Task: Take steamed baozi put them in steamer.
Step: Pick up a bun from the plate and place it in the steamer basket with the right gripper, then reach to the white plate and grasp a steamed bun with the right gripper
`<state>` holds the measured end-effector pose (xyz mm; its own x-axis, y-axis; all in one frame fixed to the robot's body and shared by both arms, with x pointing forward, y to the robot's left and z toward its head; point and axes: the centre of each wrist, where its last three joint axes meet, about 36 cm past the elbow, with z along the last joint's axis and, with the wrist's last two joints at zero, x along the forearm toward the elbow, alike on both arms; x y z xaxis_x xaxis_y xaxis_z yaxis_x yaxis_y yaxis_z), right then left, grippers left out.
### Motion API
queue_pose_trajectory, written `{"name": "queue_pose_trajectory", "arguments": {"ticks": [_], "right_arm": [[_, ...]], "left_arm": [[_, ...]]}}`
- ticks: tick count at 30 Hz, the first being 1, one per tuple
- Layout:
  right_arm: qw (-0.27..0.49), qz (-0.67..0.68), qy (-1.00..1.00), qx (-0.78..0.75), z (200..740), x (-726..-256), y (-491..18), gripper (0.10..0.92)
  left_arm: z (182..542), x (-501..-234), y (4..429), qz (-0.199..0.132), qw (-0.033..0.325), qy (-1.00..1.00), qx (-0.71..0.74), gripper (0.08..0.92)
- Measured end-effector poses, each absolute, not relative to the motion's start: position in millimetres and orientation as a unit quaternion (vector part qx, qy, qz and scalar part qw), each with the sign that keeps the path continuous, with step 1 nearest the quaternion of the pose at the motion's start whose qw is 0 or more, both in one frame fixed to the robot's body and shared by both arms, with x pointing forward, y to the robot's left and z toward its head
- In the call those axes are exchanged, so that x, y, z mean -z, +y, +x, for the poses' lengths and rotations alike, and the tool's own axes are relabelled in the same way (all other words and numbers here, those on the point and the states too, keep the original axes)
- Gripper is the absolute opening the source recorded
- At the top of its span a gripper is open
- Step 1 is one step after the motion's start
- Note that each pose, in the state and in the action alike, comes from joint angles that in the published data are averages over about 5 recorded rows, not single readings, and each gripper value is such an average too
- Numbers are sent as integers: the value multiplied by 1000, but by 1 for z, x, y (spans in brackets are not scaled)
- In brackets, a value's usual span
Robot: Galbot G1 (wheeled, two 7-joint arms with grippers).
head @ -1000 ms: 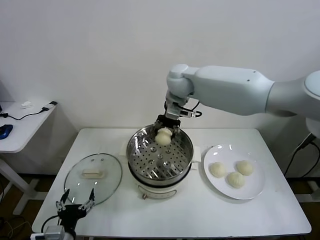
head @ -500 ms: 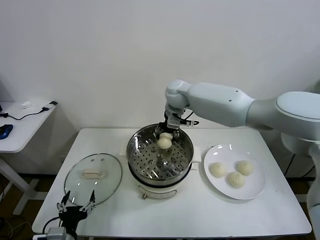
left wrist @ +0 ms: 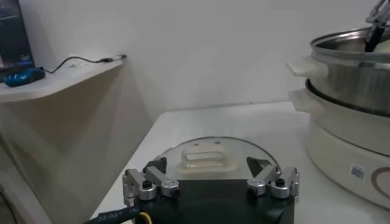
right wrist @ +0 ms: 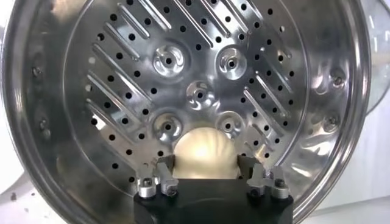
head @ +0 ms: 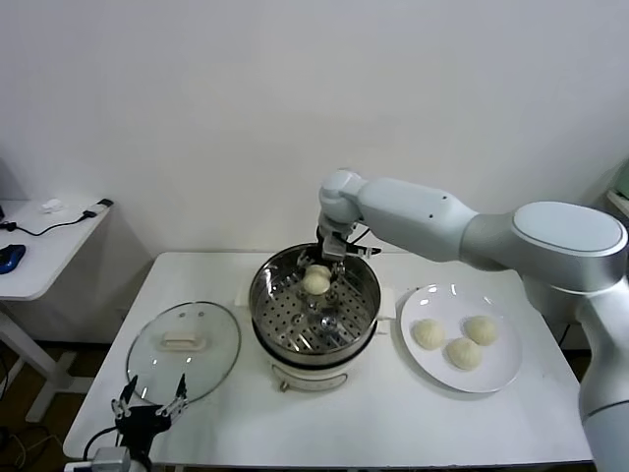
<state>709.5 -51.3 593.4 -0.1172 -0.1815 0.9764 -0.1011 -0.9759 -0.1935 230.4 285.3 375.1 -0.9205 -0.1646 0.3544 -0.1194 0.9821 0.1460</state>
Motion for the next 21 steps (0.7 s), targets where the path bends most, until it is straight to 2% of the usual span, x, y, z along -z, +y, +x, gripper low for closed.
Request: {"name": "queue_pose_trajectory", "arguments": {"ticks": [7, 11, 16, 21], "right_arm": [[24, -668, 127, 733, 712, -637, -66, 823], [11, -667, 168, 725, 714, -674, -91, 823], [-49, -651, 241, 718, 713, -714, -153, 823], [-146, -624, 321, 697, 701, -724, -234, 823]], "left_arm": [[231, -376, 283, 70, 184, -979, 60, 823], [232, -377, 283, 69, 184, -979, 61, 823], [233, -377, 283, 69, 182, -979, 60, 823], [235, -378, 283, 69, 179, -980, 59, 823]]}}
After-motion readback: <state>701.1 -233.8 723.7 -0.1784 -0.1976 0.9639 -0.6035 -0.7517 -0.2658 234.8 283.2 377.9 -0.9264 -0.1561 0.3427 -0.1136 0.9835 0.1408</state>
